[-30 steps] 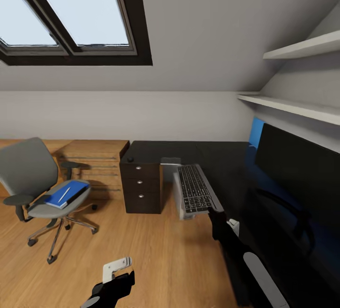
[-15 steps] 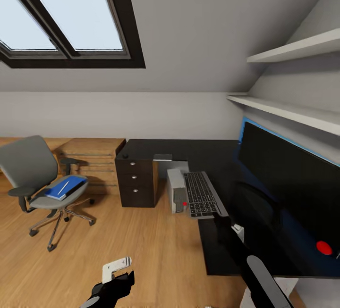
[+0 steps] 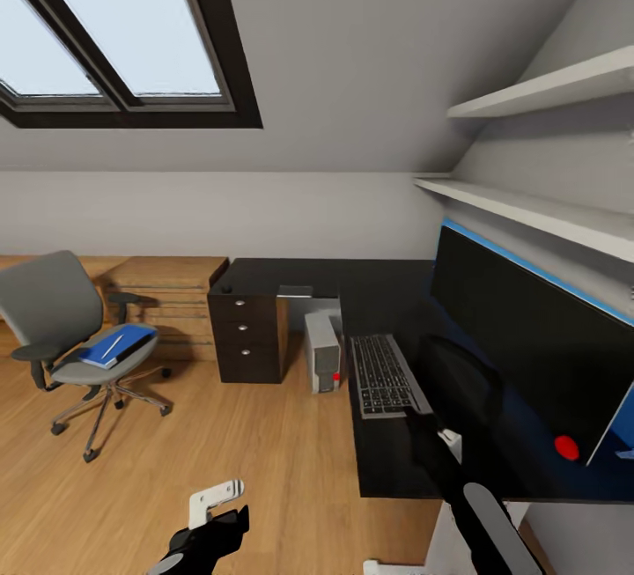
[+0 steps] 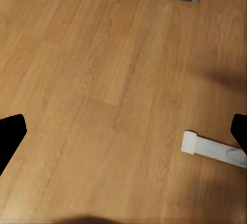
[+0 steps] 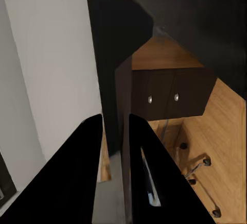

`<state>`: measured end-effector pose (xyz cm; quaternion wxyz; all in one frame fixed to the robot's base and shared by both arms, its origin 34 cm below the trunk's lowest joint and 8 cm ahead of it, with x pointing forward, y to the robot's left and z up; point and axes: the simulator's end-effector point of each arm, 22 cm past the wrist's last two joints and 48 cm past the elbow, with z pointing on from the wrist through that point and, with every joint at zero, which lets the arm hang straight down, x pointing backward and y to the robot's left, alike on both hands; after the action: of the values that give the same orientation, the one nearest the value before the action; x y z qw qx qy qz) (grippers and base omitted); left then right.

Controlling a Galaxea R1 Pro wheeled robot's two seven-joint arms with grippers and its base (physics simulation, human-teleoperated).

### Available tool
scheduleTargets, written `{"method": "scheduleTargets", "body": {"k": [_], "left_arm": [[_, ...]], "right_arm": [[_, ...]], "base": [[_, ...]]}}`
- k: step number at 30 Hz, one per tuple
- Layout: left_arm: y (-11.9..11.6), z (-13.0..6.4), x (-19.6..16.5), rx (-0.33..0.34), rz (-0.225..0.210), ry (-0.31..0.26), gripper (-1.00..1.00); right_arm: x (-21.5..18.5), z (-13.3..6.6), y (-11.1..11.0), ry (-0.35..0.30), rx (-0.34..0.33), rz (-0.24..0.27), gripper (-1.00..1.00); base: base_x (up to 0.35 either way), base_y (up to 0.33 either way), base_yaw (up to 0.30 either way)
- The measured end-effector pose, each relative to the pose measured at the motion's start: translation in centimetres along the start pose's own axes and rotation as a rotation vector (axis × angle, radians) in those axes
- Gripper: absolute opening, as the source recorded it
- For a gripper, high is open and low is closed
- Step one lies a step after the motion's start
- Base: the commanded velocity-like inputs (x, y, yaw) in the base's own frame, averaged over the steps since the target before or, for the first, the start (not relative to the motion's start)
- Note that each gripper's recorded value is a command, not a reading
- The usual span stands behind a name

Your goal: In the bedroom, organize the workspace by keeping the computer under the desk, ensuring the monitor is on the desk, placing the keyboard on the desk next to the monitor, placing the mouse on the desk next to the keyboard, moving the folder from the swivel chair onto the desk next to the mouse, stacking the notebook on top of the folder with the pen on top of the notebook, and positioning the swivel chair next to the desk.

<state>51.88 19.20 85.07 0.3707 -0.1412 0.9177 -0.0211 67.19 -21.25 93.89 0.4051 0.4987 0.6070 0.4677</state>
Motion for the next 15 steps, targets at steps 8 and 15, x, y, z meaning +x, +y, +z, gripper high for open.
{"method": "scheduleTargets", "body": {"k": [8,15], "left_arm": [[0.1,0.0,0.0,-0.007,0.003,-0.002,1.0],[0.1,0.0,0.0,-0.004,0.003,-0.001,1.0]], "right_arm": [[-0.4,0.0,-1.6,-0.01,0.034,0.011,-1.0],[-0.5,0.0,-2.5,-0.01,0.054,0.012,-1.0]], "base": [[0.037,-0.161,0.0],[0.02,-0.022,0.0]]}}
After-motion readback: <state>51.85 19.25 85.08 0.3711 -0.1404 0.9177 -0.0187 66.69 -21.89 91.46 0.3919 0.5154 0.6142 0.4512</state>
